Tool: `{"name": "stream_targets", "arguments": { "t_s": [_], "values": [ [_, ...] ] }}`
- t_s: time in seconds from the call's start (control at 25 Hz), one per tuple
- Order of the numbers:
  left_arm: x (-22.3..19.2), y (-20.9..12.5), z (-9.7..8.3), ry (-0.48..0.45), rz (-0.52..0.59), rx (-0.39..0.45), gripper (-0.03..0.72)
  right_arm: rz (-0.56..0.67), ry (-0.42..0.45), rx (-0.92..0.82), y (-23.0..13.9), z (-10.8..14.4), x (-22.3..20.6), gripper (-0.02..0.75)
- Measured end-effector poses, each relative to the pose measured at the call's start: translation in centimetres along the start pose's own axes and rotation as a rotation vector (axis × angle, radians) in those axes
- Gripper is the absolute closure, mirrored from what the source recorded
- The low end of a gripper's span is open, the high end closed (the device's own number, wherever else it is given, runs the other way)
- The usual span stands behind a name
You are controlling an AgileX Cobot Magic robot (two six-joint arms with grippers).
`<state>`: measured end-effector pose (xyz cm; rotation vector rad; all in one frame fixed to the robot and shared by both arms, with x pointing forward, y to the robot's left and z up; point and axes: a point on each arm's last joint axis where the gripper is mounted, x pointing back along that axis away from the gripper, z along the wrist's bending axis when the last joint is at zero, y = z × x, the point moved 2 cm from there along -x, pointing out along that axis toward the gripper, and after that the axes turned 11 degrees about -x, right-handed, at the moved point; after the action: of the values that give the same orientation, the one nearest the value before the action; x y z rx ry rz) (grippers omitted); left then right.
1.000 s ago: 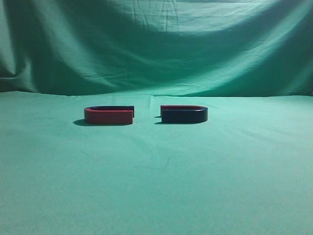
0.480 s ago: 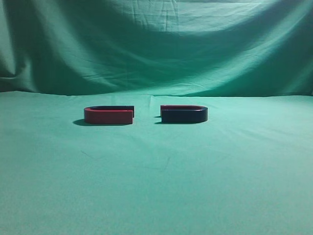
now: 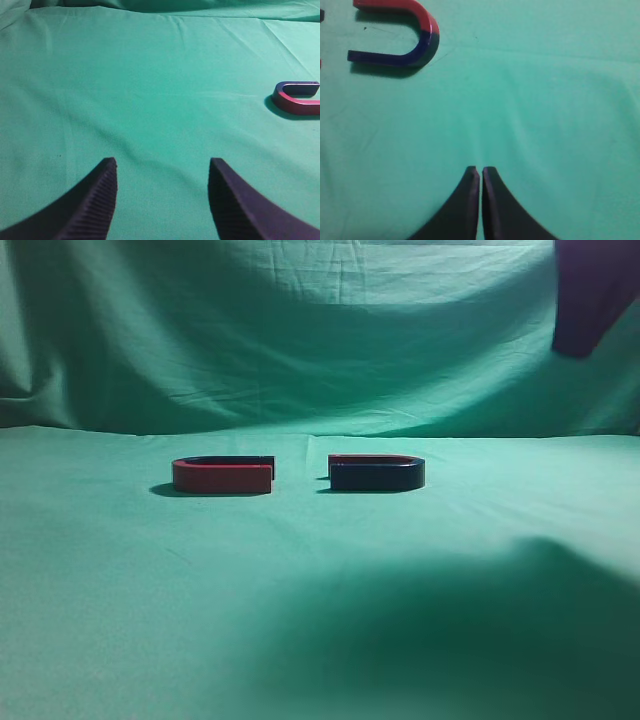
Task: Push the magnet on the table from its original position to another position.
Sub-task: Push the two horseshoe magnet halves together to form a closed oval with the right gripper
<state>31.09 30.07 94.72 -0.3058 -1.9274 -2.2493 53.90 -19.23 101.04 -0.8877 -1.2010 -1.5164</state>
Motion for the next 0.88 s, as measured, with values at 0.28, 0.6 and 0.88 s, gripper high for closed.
{"name": "stream_targets", "arguments": {
  "t_s": [0.28, 0.6, 0.88],
  "values": [
    [0.0, 0.0, 0.0, 0.0, 0.0, 0.0, 0.316, 0.081, -0.024, 0.027, 3.5, 1.6, -4.9, 0.738],
    [0.0, 0.0, 0.0, 0.0, 0.0, 0.0, 0.316, 0.115, -0.051, 0.011, 6.9, 2.0, -9.8, 0.738],
    [0.0, 0.0, 0.0, 0.0, 0.0, 0.0, 0.316, 0.111, -0.051, 0.01, 8.1, 2.1, -11.8, 0.738]
  ]
}}
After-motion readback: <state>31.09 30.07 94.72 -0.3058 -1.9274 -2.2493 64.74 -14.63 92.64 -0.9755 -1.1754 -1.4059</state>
